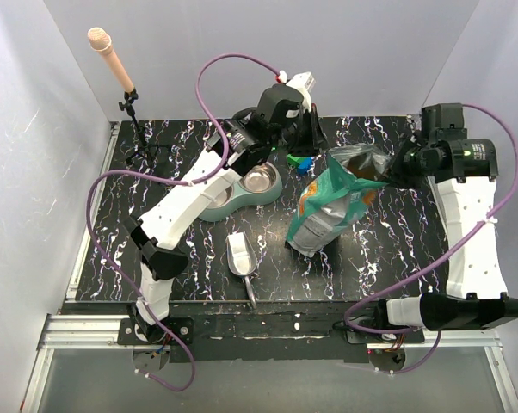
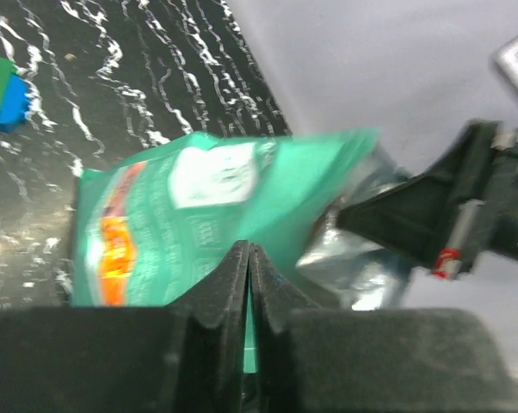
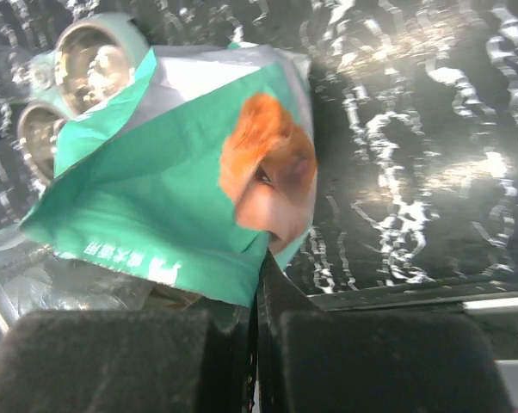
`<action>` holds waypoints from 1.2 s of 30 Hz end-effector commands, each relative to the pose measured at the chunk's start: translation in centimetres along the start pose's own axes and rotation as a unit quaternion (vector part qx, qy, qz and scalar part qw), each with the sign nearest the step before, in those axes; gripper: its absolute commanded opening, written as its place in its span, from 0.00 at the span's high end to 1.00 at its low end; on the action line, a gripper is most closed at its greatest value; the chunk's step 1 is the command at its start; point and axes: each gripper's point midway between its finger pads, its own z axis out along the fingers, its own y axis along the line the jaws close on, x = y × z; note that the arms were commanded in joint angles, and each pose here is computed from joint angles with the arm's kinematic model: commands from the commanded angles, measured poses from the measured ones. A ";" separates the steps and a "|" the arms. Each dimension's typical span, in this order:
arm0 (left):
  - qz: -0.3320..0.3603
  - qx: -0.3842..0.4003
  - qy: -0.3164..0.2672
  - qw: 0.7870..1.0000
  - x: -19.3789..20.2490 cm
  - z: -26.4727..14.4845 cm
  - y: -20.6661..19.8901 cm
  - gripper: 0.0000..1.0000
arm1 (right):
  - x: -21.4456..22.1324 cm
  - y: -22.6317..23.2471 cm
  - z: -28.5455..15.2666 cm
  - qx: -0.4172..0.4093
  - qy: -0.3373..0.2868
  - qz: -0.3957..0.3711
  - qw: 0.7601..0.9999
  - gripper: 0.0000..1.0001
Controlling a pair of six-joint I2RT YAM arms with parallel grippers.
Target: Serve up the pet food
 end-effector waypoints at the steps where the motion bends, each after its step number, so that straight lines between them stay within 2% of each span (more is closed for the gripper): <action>1: 0.034 0.008 -0.019 0.999 -2.1 -5.1 -0.1 0.90 | -3.6 -3.1 -7.3 0.088 -0.133 -0.030 0.987 0.99; 4: 0.062 0.024 -0.008 0.998 -1.8 -5.7 -0.6 0.58 | -5.6 -2.6 -9.8 0.098 -0.167 -0.048 0.980 0.99; 6: 0.081 0.010 -0.004 0.997 -1.8 -6.7 0.1 0.46 | -6.7 -2.7 -10.9 0.117 -0.173 -0.067 0.976 0.99; 10: 0.100 -0.003 0.011 0.995 -1.6 -9.8 1.3 0.38 | -7.3 -2.7 -11.0 0.125 -0.174 -0.106 0.971 0.99; 12: 0.108 -0.010 0.010 0.994 -1.3 -11.8 2.0 0.36 | -6.0 -1.0 -9.6 0.105 -0.149 -0.147 0.972 0.99; 14: 0.110 -0.016 0.006 0.994 -0.7 -13.6 2.7 0.31 | -3.3 1.1 -6.9 0.095 -0.096 -0.211 0.968 0.99; 16: 0.097 -0.017 0.009 0.995 0.8 -14.6 3.6 0.28 | 0.5 4.0 -4.1 0.045 -0.033 -0.255 0.965 0.99; 19: 0.062 0.005 0.016 0.998 3.1 -15.1 4.0 0.20 | 4.9 5.7 -2.0 0.014 0.037 -0.241 0.970 0.99; 22: 0.022 0.025 0.054 0.998 6.2 -14.2 4.3 0.19 | 7.5 6.1 -1.0 -0.012 0.075 -0.245 0.966 0.99; 25: -0.013 0.056 0.097 0.994 8.5 -12.5 3.7 0.25 | 9.3 6.7 -0.9 -0.055 0.094 -0.262 0.959 0.99; 32: -0.028 0.024 0.151 0.988 10.6 -7.8 4.9 0.20 | 11.2 6.8 -0.8 -0.108 0.106 -0.289 0.945 0.99; 36: -0.010 0.038 0.188 0.981 13.5 -7.0 3.7 0.27 | 11.8 7.2 -0.7 -0.134 0.099 -0.275 0.947 0.99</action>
